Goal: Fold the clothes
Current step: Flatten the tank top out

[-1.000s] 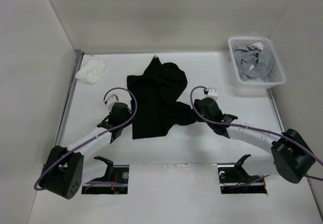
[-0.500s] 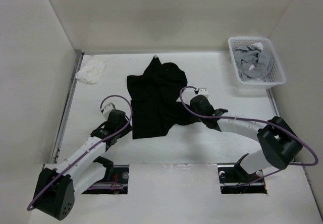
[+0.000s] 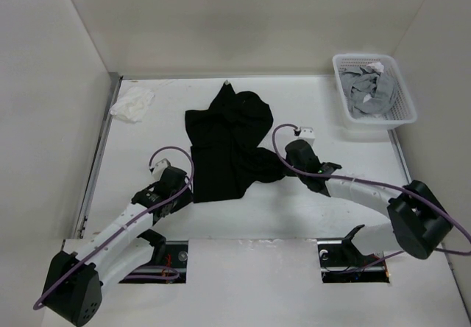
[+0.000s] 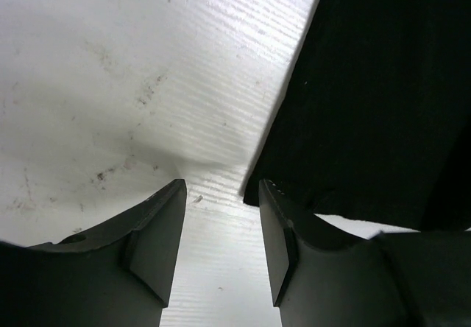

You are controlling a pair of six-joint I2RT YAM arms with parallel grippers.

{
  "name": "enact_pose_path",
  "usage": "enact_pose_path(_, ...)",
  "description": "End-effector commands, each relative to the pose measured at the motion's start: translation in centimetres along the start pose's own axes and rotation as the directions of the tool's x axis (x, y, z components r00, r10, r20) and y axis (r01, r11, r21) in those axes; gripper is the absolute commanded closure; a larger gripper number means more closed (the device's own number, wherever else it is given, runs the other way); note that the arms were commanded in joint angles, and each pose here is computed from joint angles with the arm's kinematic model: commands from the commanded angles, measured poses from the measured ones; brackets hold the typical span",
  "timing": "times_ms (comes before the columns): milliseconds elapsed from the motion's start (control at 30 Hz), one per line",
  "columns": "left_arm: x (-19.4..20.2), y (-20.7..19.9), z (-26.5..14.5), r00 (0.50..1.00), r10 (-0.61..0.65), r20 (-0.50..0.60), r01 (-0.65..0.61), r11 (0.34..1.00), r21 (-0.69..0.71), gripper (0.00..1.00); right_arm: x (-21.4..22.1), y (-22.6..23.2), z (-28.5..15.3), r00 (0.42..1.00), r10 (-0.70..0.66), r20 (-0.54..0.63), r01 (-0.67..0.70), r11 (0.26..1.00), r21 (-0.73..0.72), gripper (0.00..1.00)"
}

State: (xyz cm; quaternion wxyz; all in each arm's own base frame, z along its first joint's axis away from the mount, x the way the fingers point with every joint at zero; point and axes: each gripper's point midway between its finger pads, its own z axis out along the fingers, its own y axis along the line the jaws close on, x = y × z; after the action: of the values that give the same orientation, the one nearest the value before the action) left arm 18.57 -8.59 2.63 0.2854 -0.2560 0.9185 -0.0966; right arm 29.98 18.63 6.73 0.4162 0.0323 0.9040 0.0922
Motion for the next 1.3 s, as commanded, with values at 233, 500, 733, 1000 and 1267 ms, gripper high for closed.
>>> enact_pose_path(233,0.6,-1.7,0.1,0.999,-0.004,-0.036,0.005,1.0,0.026,0.56,-2.6,0.1,-1.5,0.968,0.22,0.117,-0.202,0.968,-0.152,0.96)
enact_pose_path(500,2.3,-1.9,0.9,0.998,0.011,-0.066,-0.01,1.0,0.022,0.65,-1.6,0.1,-1.5,0.961,0.253,0.115,-0.228,0.955,-0.189,0.96)
enact_pose_path(733,1.7,-2.0,0.7,0.999,0.008,-0.043,-0.007,1.0,0.027,0.83,-2.0,0.4,-1.6,0.959,0.256,0.124,-0.227,0.952,-0.205,0.96)
enact_pose_path(1000,-2.2,-5.3,-0.2,0.995,-0.032,0.089,0.018,0.988,0.154,0.96,-3.5,0.6,-3.1,0.941,0.285,0.182,-0.237,0.94,-0.246,0.96)
enact_pose_path(1267,-16.8,-12.7,-11.7,0.873,-0.177,0.455,-0.034,0.907,0.419,1.0,-8.9,1.0,-11.8,0.874,0.366,0.32,-0.236,0.895,-0.379,1.0)
